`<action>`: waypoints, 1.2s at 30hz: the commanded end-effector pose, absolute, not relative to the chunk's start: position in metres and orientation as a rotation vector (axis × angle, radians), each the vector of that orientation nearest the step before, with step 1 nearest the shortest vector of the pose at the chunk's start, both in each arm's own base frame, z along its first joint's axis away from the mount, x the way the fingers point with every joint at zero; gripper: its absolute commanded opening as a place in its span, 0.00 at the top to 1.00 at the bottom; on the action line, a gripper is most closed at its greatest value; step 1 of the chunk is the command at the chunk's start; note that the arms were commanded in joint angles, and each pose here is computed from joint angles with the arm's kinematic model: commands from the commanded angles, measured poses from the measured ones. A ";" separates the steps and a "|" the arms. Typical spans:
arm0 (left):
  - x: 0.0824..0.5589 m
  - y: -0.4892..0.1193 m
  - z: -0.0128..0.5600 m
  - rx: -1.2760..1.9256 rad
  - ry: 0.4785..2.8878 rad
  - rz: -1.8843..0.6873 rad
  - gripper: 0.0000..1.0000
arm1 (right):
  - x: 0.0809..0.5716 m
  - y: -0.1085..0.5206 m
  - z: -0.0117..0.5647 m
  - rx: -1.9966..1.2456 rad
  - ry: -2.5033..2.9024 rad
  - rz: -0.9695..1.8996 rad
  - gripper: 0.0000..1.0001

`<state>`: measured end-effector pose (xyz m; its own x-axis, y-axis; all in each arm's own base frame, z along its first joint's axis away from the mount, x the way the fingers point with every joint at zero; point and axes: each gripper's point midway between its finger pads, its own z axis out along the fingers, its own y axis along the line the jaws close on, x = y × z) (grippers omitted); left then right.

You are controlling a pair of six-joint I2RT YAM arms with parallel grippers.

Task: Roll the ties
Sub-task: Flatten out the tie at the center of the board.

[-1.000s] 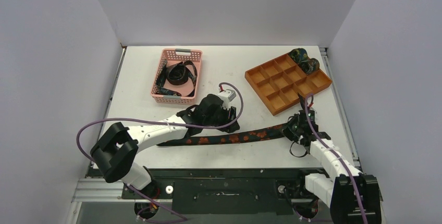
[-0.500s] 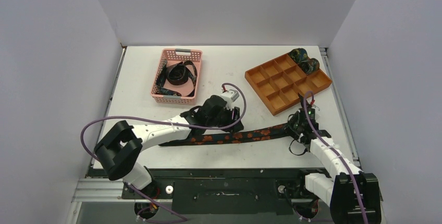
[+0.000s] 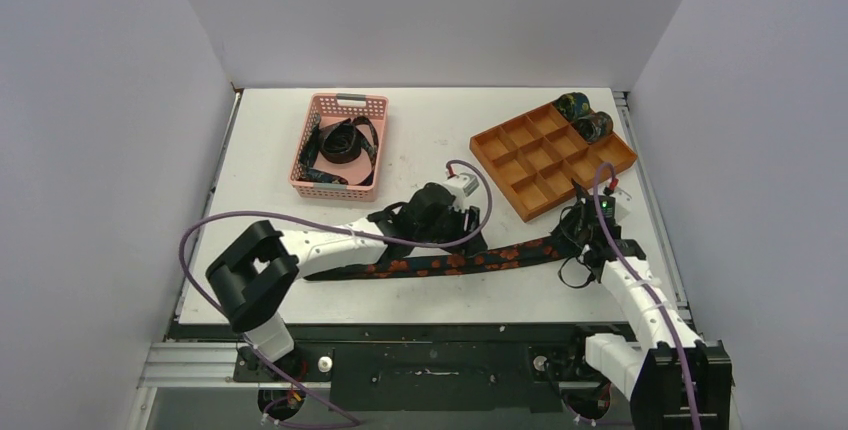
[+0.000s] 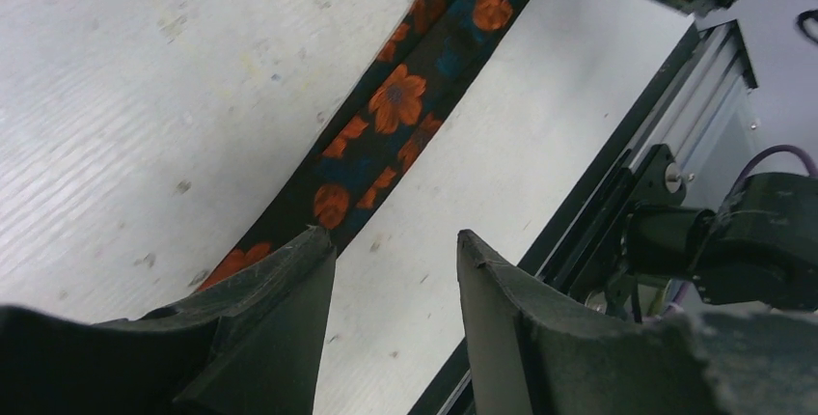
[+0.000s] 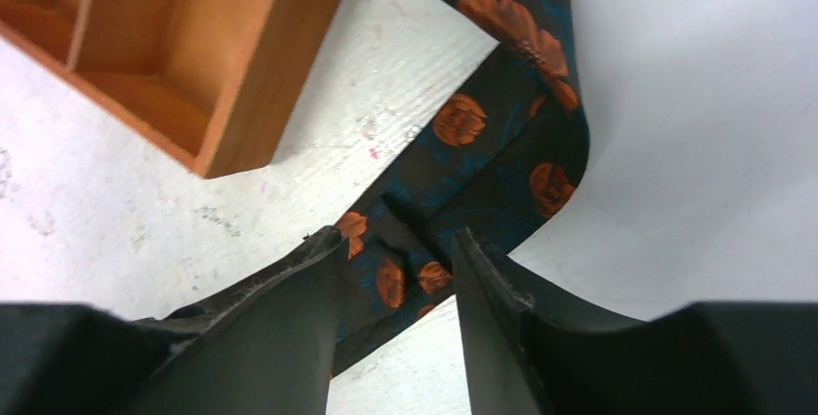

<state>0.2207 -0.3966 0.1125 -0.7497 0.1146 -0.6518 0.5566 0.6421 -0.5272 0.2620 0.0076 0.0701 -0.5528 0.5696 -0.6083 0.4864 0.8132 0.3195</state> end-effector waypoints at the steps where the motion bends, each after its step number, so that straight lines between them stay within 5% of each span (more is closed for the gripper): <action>1: 0.228 -0.451 0.153 0.529 2.144 -1.197 0.53 | 0.261 0.000 0.054 0.848 2.280 0.147 0.57; 14: 0.240 -0.507 0.123 0.467 2.179 -1.375 0.58 | 0.245 0.022 0.012 0.927 2.362 0.331 0.69; 26: 0.239 -0.427 0.078 0.403 2.287 -1.079 0.61 | 0.222 0.089 -0.007 0.933 2.361 0.501 0.81; 31: 0.232 -0.399 0.083 0.418 2.285 -0.989 0.60 | 0.227 0.107 0.004 0.835 2.363 0.466 0.78; 36: 0.233 -0.393 0.099 0.505 2.282 -0.918 0.52 | 0.240 0.094 0.035 0.688 2.316 0.354 0.64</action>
<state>0.2237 -0.3950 0.0698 -0.7954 0.0778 -0.6011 0.4814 0.6837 -0.5484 0.2342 0.1159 0.0194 -0.6497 0.6249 -0.4330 0.3811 0.7605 0.5257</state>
